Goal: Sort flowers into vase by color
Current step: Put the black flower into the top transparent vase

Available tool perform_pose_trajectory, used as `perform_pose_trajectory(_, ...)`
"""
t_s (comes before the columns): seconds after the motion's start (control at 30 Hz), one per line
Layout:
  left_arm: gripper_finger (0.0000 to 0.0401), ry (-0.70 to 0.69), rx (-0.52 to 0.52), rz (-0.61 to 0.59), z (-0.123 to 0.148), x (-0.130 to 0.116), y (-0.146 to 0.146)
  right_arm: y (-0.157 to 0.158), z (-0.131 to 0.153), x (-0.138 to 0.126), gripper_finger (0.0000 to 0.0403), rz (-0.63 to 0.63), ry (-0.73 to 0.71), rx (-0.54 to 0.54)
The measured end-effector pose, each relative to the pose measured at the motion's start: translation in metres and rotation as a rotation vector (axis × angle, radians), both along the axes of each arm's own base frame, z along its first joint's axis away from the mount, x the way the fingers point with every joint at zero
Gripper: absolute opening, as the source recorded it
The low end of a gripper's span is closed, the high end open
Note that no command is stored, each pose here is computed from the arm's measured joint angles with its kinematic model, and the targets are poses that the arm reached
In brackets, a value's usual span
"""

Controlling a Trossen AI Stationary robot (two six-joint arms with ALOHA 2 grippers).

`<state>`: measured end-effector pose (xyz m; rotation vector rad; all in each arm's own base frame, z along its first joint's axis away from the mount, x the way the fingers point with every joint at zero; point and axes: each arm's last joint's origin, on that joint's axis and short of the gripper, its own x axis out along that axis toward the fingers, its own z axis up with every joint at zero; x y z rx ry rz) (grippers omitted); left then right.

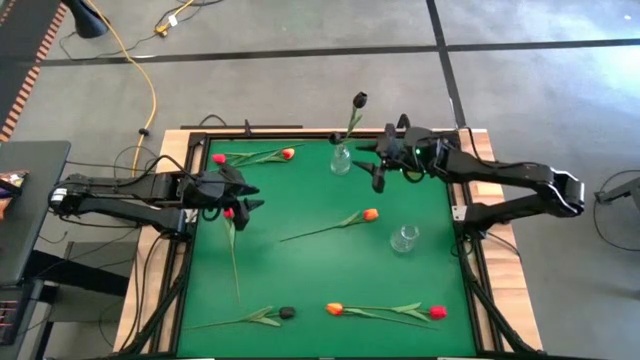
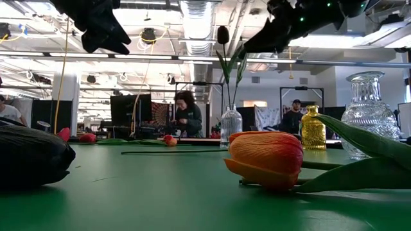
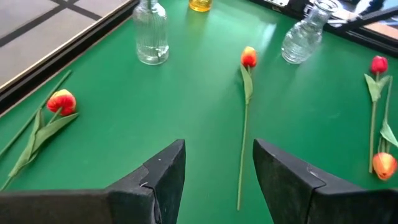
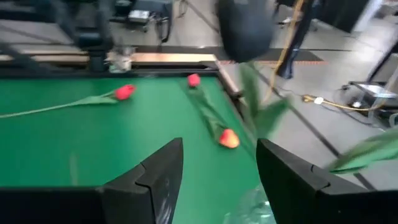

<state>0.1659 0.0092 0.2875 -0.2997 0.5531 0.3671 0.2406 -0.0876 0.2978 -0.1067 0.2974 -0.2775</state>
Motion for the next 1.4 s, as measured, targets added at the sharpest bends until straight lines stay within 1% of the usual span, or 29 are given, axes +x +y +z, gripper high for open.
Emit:
perform_pose_trajectory(0.17, 0.0177, 0.005, 0.026, -0.028, 0.000, 0.000, 0.000, 0.025, 0.000, 0.007, 0.0228, 0.092, 0.022, 0.032)
perform_pose_trajectory(0.27, 0.0177, 0.003, 0.048, -0.057, 0.001, 0.001, -0.001, 0.039, 0.006, 0.015, 0.0228, 0.145, 0.037, 0.059)
perform_pose_trajectory(0.5, 0.0177, -0.026, 0.106, -0.121, 0.005, 0.004, -0.001, 0.075, 0.015, 0.037, 0.0228, 0.207, 0.179, 0.153)
perform_pose_trajectory(0.77, 0.0177, -0.019, 0.122, -0.204, 0.005, 0.004, -0.003, 0.120, 0.017, 0.068, 0.0228, 0.280, 0.323, 0.276)
perform_pose_trajectory(0.97, 0.0177, -0.015, 0.136, -0.266, 0.005, 0.004, -0.004, 0.152, 0.011, 0.097, 0.0228, 0.289, 0.452, 0.357)
perform_pose_trajectory(1.1, 0.0177, -0.014, 0.141, -0.329, 0.004, 0.004, -0.006, 0.176, 0.002, 0.108, 0.0228, 0.260, 0.571, 0.438)
perform_pose_trajectory(1.17, 0.0177, -0.012, 0.135, -0.362, 0.004, 0.004, -0.007, 0.190, -0.003, 0.112, 0.0228, 0.252, 0.633, 0.498)
perform_pose_trajectory(1.27, 0.0177, -0.019, 0.103, -0.408, 0.004, 0.004, -0.008, 0.211, -0.010, 0.115, 0.0228, 0.237, 0.678, 0.573)
perform_pose_trajectory(1.4, 0.0177, -0.040, 0.007, -0.477, 0.004, 0.004, -0.012, 0.239, -0.023, 0.117, 0.0228, 0.223, 0.718, 0.627)
